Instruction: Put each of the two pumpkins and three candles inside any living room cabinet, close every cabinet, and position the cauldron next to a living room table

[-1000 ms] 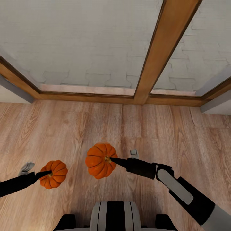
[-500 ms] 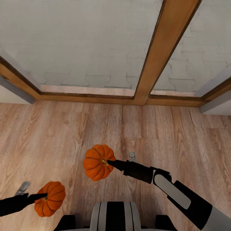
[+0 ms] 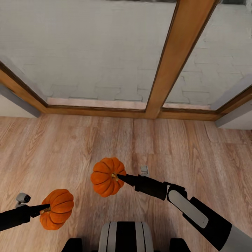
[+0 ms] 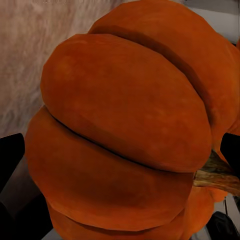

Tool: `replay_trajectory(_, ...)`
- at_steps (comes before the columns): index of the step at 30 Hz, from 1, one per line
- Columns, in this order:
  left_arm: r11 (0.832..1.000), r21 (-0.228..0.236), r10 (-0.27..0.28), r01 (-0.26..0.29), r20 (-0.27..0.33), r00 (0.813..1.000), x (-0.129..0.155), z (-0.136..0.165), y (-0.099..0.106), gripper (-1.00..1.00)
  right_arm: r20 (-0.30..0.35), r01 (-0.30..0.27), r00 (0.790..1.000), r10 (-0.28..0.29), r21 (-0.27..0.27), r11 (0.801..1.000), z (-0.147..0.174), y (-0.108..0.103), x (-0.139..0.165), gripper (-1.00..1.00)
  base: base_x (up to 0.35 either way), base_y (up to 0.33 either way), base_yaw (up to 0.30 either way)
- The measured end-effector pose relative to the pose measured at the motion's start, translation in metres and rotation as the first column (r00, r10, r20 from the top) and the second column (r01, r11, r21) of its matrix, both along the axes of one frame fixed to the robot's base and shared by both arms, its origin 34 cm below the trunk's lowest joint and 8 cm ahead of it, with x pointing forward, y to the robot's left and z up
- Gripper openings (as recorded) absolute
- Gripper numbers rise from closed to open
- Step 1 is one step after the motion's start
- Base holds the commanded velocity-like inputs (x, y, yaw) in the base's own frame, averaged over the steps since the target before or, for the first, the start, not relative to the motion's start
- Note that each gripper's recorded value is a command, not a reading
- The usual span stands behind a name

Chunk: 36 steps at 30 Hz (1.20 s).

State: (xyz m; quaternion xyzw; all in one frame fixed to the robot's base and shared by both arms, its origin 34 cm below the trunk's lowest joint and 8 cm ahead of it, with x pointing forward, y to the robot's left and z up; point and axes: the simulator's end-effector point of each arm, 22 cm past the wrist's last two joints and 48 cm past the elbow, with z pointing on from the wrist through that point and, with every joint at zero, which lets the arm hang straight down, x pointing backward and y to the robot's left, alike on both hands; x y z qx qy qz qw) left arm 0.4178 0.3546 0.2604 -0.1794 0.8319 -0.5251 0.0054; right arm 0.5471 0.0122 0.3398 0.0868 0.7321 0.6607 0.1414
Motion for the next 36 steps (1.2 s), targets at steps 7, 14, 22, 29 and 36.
replay_trajectory(7, 1.0, 0.0, 0.0, 0.0, 0.028, 1.0, 0.006, 0.01, 0.0, -1.0, 0.027, 0.002, 1.0, -0.002, 0.003, 1.0, 0.015, 0.0, 0.005, -1.0, 0.0, 0.0, 0.0)
replay_trajectory(14, 1.0, 0.004, -0.003, 0.002, 0.057, 0.998, 0.012, 0.02, 0.0, -1.0, 0.054, 0.002, 0.999, -0.003, 0.005, 1.0, 0.029, 0.001, 0.008, -1.0, 0.0, 0.0, 0.0)
replay_trajectory(22, 1.0, 0.008, -0.006, 0.005, 0.088, 0.996, 0.018, 0.031, 0.0, -1.0, 0.086, 0.003, 0.996, -0.003, 0.005, 1.0, 0.045, 0.001, 0.012, -1.0, 0.0, 0.0, 0.0)
replay_trajectory(29, 0.997, 0.075, -0.023, 0.016, 0.101, 0.995, 0.023, 0.03, 0.006, -1.0, 0.114, 0.003, 0.994, -0.003, 0.003, 1.0, 0.059, 0.001, 0.015, -1.0, 0.0, 0.0, 0.0)
replay_trajectory(36, 0.996, 0.092, -0.032, 0.02, 0.131, 0.991, 0.03, 0.039, 0.006, -1.0, 0.138, 0.002, 0.99, -0.003, 0.003, 1.0, 0.072, 0.001, 0.017, -1.0, 0.0, 0.0, 0.0)
